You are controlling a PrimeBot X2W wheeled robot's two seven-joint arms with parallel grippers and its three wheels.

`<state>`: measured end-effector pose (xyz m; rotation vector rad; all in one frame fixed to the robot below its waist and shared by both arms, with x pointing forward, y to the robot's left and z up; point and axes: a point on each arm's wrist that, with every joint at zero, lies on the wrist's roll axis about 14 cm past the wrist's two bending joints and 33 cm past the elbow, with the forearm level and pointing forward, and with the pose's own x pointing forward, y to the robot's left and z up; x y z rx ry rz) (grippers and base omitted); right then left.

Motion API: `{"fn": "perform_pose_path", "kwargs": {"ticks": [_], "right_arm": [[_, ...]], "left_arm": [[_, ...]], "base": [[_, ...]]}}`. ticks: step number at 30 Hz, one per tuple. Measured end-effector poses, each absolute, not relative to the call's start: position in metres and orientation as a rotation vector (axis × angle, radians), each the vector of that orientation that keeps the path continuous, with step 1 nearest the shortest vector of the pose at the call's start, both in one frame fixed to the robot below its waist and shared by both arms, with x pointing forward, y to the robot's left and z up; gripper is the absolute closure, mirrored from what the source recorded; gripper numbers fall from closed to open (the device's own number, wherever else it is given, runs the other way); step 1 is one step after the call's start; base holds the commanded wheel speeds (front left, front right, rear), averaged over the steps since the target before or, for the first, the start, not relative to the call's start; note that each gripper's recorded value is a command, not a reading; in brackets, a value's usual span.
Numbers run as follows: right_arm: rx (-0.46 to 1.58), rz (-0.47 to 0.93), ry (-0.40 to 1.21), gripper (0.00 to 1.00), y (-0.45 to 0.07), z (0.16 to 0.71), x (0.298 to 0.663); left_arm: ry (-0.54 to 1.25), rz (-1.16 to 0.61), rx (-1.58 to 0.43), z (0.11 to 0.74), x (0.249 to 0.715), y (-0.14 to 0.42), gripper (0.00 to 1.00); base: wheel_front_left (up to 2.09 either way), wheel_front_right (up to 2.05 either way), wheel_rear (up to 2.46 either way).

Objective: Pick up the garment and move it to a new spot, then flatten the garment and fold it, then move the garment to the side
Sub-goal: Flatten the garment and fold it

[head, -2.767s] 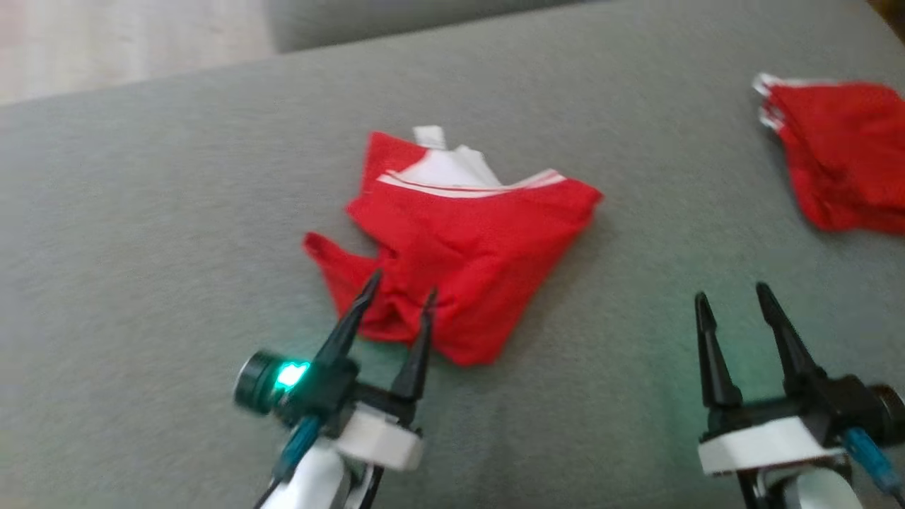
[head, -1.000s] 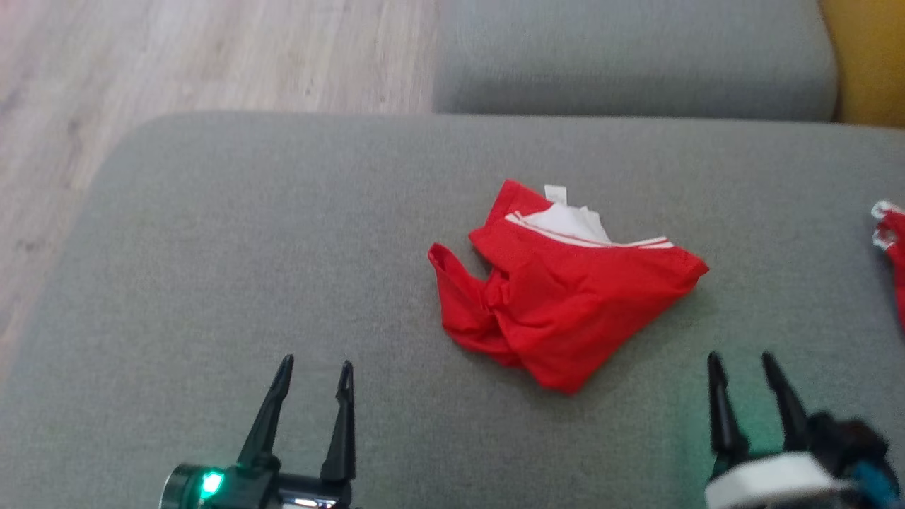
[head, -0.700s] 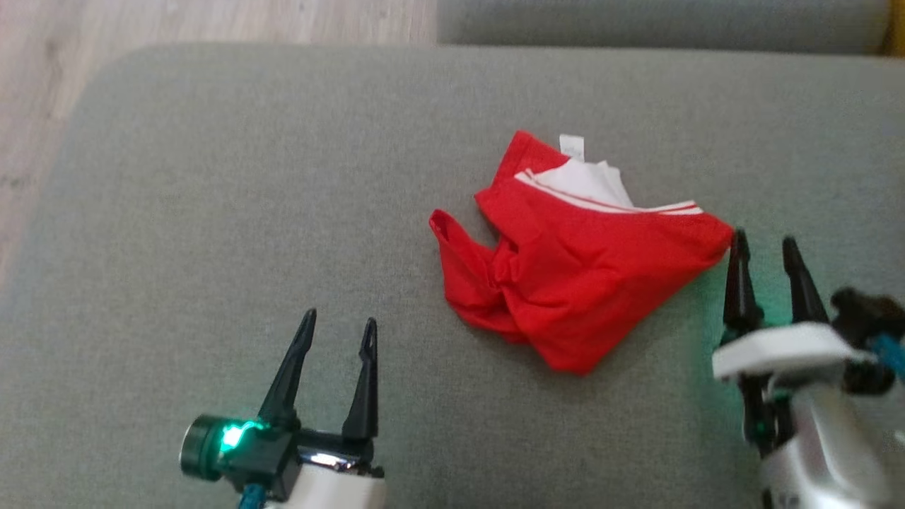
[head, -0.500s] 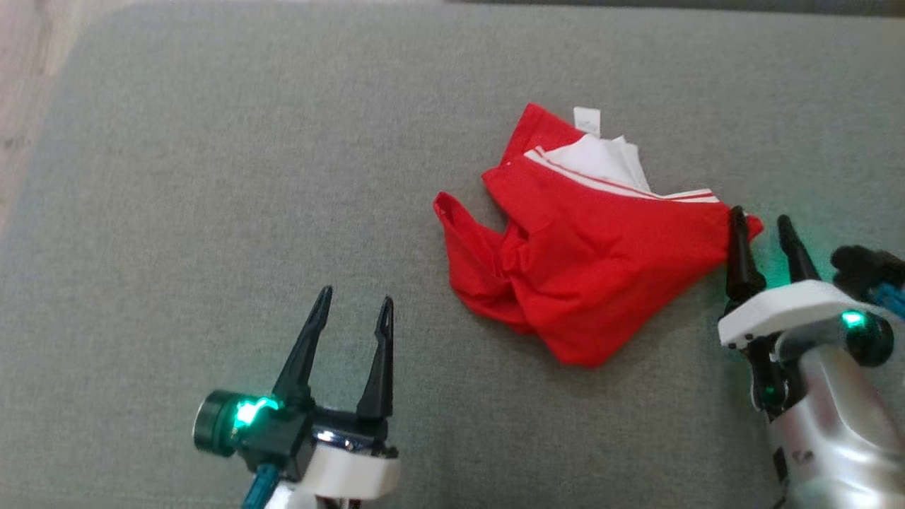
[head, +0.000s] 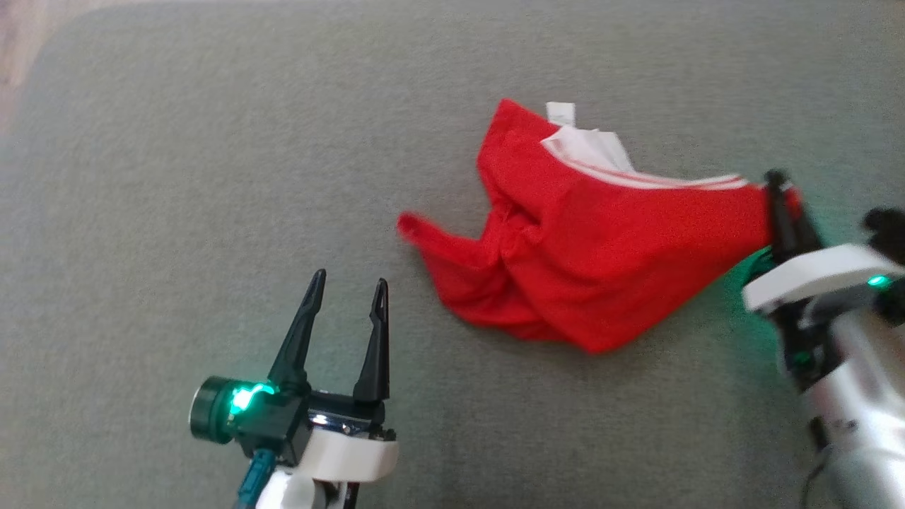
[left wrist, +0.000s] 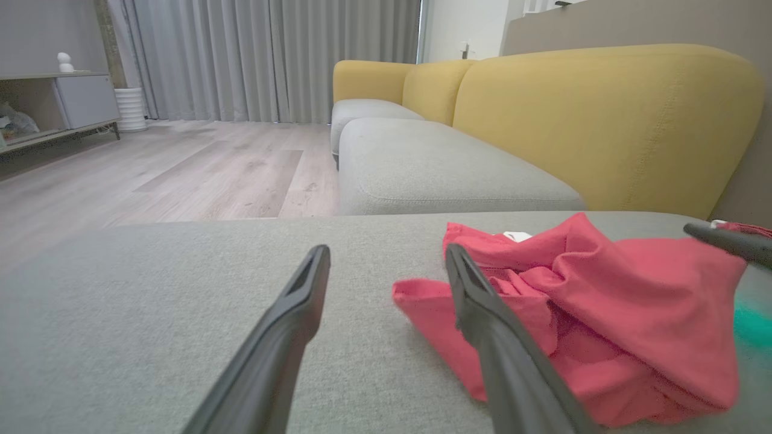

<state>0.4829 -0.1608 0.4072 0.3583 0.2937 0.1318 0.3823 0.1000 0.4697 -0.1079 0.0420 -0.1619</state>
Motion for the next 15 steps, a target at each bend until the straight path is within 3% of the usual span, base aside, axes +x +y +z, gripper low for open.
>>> {"fn": "perform_pose_path", "kwargs": {"ticks": [4, 8, 12, 15], "right_arm": [[0.275, 0.104, 0.125, 1.00, -0.204, 0.469, 0.505], [0.184, 0.108, -0.134, 1.00, -0.230, 0.578, 0.533], [0.096, 0.155, -0.373, 1.00, -0.226, 0.685, 0.537], [0.057, 0.198, -0.445, 1.00, -0.212, 0.721, 0.532]], "left_arm": [[0.016, -0.206, -0.116, 0.478, 0.384, 0.088, 0.00], [-0.009, -0.245, -0.118, 0.487, 0.384, 0.077, 0.00], [-0.029, -0.271, -0.118, 0.494, 0.379, 0.069, 0.00], [-0.035, -0.278, -0.117, 0.497, 0.375, 0.068, 0.00]], "base": [[0.00, 0.00, 0.00], [0.00, 0.00, 0.00], [0.00, 0.00, 0.00], [0.00, 0.00, 0.00]]}}
